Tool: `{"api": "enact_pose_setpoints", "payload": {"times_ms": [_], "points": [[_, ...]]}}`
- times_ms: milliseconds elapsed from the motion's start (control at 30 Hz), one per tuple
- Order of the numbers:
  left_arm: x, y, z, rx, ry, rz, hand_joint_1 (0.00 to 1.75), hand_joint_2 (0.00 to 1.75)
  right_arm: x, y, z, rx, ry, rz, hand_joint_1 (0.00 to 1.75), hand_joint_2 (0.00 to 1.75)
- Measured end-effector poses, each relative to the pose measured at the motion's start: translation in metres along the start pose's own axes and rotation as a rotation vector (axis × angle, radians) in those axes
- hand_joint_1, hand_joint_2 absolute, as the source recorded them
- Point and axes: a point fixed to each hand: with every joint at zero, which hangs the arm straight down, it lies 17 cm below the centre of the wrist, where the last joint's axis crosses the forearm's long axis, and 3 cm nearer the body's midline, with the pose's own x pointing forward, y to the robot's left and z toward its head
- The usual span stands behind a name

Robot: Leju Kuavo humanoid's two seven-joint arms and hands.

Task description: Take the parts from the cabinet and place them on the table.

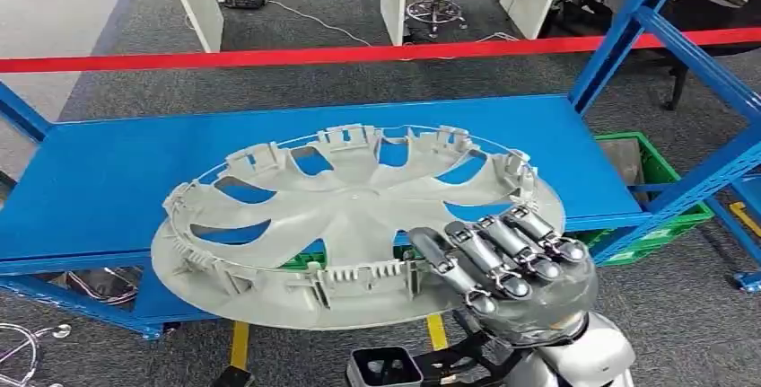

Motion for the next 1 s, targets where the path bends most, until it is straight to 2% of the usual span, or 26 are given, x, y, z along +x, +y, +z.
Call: {"api": "enact_pose_setpoints", "payload": {"times_ms": [1000], "points": [[-0.0066, 0.0105, -0.0009, 0.026, 0.026, -0.041, 0.0, 0.0, -0.0068, 0.003, 0.0017, 0.008, 0.059, -0.013, 1.75, 1.75]]}}
